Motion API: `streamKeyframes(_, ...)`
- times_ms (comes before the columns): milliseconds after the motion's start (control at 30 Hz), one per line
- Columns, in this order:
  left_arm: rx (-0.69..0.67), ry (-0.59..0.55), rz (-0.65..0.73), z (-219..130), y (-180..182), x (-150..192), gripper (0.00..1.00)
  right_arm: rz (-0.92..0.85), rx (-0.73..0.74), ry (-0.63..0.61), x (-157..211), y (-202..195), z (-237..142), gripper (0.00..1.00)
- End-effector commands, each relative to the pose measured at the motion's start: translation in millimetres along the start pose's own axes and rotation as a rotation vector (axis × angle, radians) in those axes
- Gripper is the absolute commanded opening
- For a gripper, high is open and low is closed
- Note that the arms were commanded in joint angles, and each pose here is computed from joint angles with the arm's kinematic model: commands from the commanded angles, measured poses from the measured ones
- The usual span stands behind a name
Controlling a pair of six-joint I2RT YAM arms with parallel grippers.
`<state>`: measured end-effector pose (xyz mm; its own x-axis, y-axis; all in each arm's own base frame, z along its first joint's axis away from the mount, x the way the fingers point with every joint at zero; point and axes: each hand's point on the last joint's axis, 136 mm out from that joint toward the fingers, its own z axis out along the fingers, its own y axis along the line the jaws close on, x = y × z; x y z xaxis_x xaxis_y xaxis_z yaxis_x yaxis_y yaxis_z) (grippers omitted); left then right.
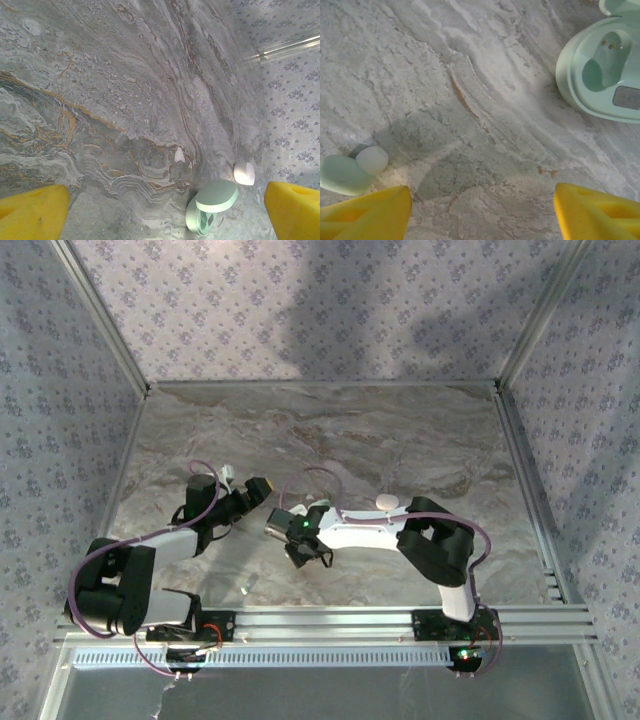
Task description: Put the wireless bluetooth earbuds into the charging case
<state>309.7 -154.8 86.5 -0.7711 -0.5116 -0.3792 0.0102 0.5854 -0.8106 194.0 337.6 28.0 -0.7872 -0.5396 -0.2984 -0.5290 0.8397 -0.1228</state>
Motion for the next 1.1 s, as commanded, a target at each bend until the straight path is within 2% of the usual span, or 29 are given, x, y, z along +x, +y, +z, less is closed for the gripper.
streamKeyframes(0, 0.039, -0.008, 0.014, -2, -8, -3, 1.00, 0.016, -0.014, -0.026, -2, -5, -18, 0.77)
streamKeyframes(233, 0.053, -0.071, 0.072, -18, -19, -8, 1.00, -0.064, -0.157, -0.156, -18, 8, -56, 0.77)
streamKeyframes(333, 0.071, -0.156, 0.136, -37, -30, -13, 1.00, -0.164, -0.222, -0.169, -10, 18, -62, 0.70)
streamKeyframes(433, 0.058, -0.254, 0.206, -60, -37, -19, 1.00, -0.248, -0.228, -0.186, -11, 25, -67, 0.68)
streamKeyframes(533, 0.033, -0.338, 0.253, -80, -40, -25, 0.99, -0.326, -0.221, -0.162, -5, 30, -60, 0.60)
streamKeyframes(633, 0.008, -0.384, 0.270, -91, -39, -29, 1.00, -0.410, -0.220, -0.165, -10, 44, -63, 0.60)
streamKeyframes(800, -0.015, -0.378, 0.255, -88, -34, -30, 1.00, -0.498, -0.138, -0.160, -12, 51, -51, 0.59)
streamKeyframes(900, -0.027, -0.361, 0.231, -82, -27, -31, 1.00, -0.535, -0.090, -0.119, -8, 49, -39, 0.54)
streamKeyframes(1067, -0.037, -0.337, 0.183, -75, -17, -33, 1.00, -0.576, -0.030, -0.089, -11, 48, -27, 0.54)
